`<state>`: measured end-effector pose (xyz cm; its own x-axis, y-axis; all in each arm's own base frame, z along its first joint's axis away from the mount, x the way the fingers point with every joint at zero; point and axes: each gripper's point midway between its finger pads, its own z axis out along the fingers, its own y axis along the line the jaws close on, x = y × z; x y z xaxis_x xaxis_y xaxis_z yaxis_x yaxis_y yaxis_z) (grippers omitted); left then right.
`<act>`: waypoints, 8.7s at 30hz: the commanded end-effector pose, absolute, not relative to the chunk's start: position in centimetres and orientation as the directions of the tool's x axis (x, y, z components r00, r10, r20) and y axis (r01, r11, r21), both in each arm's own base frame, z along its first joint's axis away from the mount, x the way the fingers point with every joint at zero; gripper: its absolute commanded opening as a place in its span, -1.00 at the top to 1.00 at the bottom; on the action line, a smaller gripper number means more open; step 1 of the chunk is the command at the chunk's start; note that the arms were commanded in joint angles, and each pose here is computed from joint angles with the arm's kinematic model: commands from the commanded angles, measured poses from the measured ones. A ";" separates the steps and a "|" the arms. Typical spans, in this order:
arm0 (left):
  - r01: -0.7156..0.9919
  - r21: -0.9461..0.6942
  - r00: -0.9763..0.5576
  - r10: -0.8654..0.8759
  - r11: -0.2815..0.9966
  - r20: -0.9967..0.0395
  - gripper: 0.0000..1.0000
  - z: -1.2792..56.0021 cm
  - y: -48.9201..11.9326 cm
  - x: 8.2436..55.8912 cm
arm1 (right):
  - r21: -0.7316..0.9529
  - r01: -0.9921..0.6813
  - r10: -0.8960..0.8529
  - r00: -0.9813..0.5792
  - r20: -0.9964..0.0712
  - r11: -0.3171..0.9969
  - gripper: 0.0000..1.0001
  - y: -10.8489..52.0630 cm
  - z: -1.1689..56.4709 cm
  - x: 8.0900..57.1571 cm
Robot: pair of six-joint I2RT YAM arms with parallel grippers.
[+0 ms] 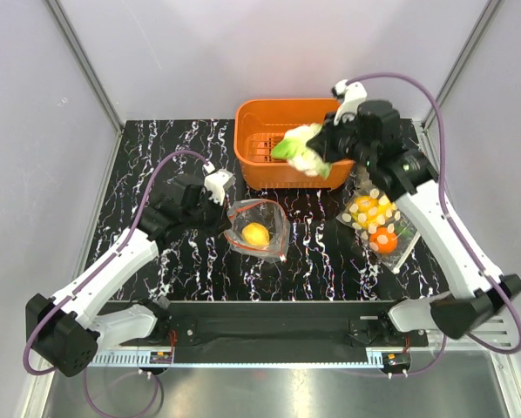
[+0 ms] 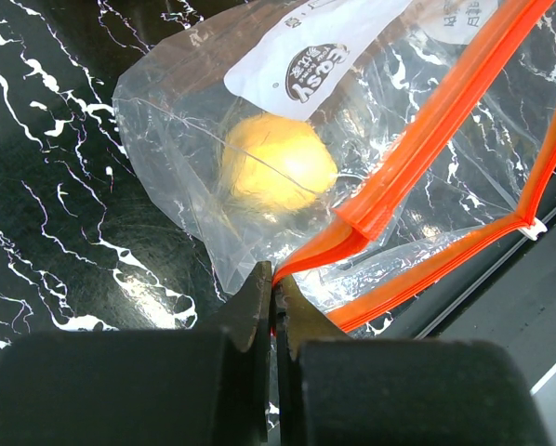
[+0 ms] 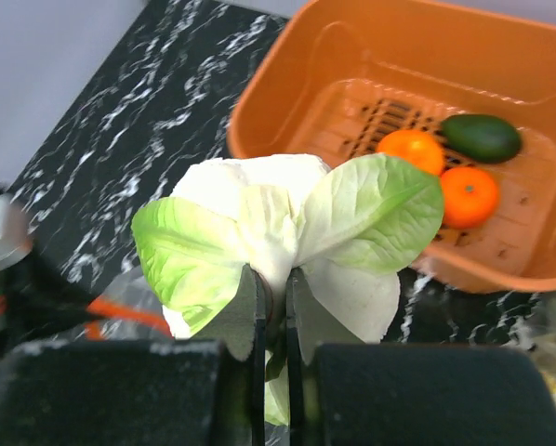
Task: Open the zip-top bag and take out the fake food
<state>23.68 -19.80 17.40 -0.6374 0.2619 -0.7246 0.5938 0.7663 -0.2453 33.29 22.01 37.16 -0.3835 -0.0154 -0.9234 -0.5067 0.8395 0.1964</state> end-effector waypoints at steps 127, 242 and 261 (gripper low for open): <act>0.606 -0.262 -0.640 0.264 0.751 -0.722 1.00 17.5 -20.7 24.4 | 0.113 -0.533 -0.347 -0.683 -0.643 0.839 0.08 35.5 3.2 27.3; 0.589 -0.285 -0.522 0.087 0.756 -0.848 1.00 22.9 -20.5 25.8 | 0.332 -0.882 -0.048 -0.367 -0.929 0.334 1.00 40.2 29.6 18.1; 0.718 -0.402 -0.592 0.194 0.569 -0.782 1.00 21.0 -23.6 22.8 | 0.322 -0.938 0.034 -0.321 -0.947 0.130 1.00 41.3 31.6 15.4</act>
